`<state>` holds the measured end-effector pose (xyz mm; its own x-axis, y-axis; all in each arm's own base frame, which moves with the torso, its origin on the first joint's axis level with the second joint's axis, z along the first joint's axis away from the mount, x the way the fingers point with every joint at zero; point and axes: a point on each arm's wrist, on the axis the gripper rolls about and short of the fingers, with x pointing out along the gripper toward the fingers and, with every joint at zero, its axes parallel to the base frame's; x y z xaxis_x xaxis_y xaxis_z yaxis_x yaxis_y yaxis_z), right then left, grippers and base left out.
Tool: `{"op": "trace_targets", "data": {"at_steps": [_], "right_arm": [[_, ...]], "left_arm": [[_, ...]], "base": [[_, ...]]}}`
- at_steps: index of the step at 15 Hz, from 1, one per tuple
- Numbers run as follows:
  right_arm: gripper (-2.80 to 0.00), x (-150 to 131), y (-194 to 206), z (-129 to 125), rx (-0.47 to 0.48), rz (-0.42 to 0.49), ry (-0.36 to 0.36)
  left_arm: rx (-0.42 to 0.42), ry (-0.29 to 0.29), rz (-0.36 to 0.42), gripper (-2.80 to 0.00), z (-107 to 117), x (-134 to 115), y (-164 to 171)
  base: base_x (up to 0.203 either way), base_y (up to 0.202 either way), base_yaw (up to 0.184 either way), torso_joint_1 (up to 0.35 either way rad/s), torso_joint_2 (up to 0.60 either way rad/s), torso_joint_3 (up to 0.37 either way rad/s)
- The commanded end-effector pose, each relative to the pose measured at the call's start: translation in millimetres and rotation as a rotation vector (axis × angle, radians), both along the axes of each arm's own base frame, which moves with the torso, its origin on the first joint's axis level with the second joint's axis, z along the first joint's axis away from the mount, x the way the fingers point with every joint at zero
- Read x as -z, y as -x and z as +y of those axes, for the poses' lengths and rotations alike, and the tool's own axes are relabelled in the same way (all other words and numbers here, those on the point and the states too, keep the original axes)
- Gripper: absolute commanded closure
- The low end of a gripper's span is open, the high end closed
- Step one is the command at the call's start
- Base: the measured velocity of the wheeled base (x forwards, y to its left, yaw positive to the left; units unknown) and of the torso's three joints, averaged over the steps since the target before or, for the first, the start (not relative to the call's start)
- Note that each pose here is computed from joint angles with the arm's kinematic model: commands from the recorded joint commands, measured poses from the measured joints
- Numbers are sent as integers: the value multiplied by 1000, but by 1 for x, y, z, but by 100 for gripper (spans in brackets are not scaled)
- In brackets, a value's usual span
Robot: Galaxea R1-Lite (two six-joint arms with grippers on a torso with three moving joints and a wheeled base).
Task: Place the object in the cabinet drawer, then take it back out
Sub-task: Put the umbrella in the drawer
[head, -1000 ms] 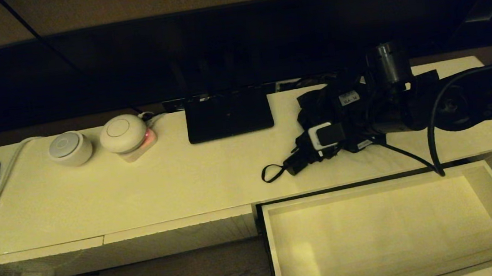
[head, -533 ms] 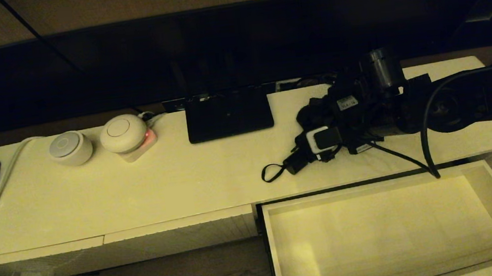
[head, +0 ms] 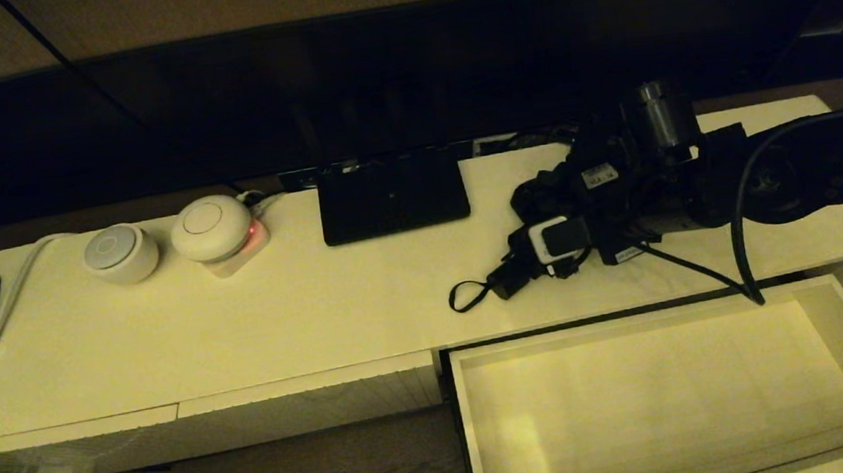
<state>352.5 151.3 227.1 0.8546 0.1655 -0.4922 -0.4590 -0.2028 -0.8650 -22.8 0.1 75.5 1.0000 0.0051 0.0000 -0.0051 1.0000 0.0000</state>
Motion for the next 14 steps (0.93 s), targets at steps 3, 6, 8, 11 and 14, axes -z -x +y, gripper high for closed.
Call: {"op": "trace_targets", "data": {"at_steps": [3,6,8,11,14], "right_arm": [[0,-23,29,-14,45,-53,15],[0,-35,57,-28,74,-72,14],[0,-43,81,-40,90,-67,1],[0,-39,131,-63,143,8,-36],[0,-11,176,-83,215,114,-61]], "left_arm": [[-1,0,3,0,0,1,0],[-1,0,3,0,0,1,0],[0,0,3,0,0,1,0],[-1,0,3,0,0,1,0],[-1,0,3,0,0,1,0]], "base": [[0,0,0,10,2,-1],[0,0,0,0,0,0],[0,0,0,0,0,0],[0,0,0,0,0,0],[0,0,0,0,0,0]]}}
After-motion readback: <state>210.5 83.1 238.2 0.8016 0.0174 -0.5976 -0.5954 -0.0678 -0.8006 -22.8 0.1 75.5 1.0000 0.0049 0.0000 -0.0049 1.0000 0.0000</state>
